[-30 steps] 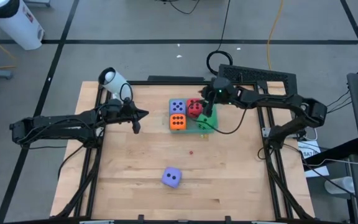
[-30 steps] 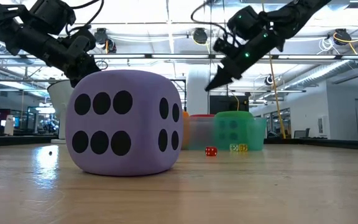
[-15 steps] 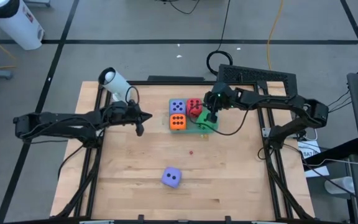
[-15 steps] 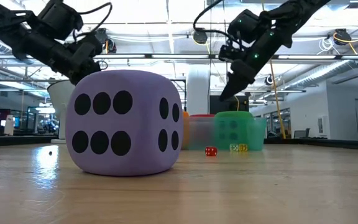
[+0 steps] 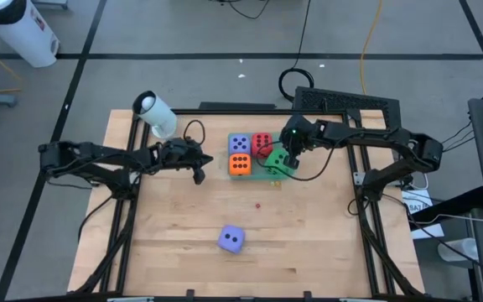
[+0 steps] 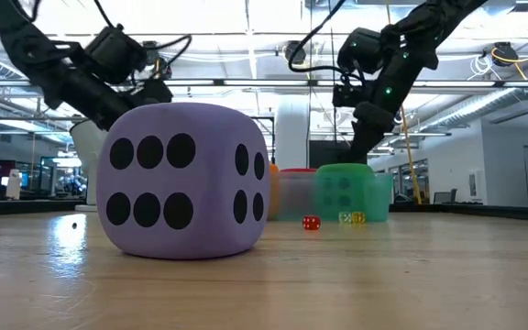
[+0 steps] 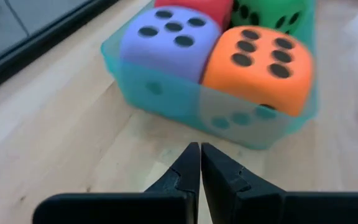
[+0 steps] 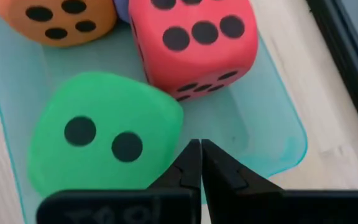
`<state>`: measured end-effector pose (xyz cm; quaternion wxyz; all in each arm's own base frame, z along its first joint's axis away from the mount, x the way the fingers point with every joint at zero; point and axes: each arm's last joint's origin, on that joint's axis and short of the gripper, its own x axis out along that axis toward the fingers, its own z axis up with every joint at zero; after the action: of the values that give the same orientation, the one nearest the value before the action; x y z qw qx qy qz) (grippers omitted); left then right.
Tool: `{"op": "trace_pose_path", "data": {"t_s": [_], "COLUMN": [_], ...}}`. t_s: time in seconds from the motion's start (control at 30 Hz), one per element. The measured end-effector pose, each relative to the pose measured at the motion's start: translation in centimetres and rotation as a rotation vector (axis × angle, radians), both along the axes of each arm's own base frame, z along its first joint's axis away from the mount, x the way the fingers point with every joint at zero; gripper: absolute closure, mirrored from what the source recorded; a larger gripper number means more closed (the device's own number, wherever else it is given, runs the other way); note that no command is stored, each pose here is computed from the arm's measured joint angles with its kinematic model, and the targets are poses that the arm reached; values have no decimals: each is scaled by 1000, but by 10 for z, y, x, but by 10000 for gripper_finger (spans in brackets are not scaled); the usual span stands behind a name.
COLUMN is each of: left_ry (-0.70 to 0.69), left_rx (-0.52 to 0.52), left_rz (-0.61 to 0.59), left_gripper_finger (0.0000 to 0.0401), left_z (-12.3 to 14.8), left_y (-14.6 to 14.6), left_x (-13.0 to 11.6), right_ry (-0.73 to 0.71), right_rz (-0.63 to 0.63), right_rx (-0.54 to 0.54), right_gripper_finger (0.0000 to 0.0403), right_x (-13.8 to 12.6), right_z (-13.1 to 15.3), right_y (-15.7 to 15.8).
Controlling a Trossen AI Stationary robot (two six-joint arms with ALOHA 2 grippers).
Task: Pick & Place Dice
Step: Adjust the big dice
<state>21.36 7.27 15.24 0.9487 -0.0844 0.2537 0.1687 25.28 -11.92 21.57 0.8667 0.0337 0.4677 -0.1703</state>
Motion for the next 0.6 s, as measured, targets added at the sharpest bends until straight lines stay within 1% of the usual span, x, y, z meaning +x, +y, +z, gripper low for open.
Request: {"op": "trace_pose_path", "data": {"t_s": [0.13,0.27,0.47,0.6], "left_ry": [28,64,88,101], "left_rx": [-30,-46,-90,-118], "left_rz": [37,58,100,76], "left_gripper_finger": [375,375,375,375], "left_z": [-6,-14,-22,-26], "left_y": [8,14,25,27], "left_x": [5,10,21,31], "right_ry": [23,6,6,-39], "right_rz": [-10,19,39,67], "right_rx": [31,89,114,148], "right_gripper_finger": [402,403,403,403], "right_x": [-2,-1,13,24], "right_z": [-2,-3,-16,-23], "right_y": [2,5,8,11]}}
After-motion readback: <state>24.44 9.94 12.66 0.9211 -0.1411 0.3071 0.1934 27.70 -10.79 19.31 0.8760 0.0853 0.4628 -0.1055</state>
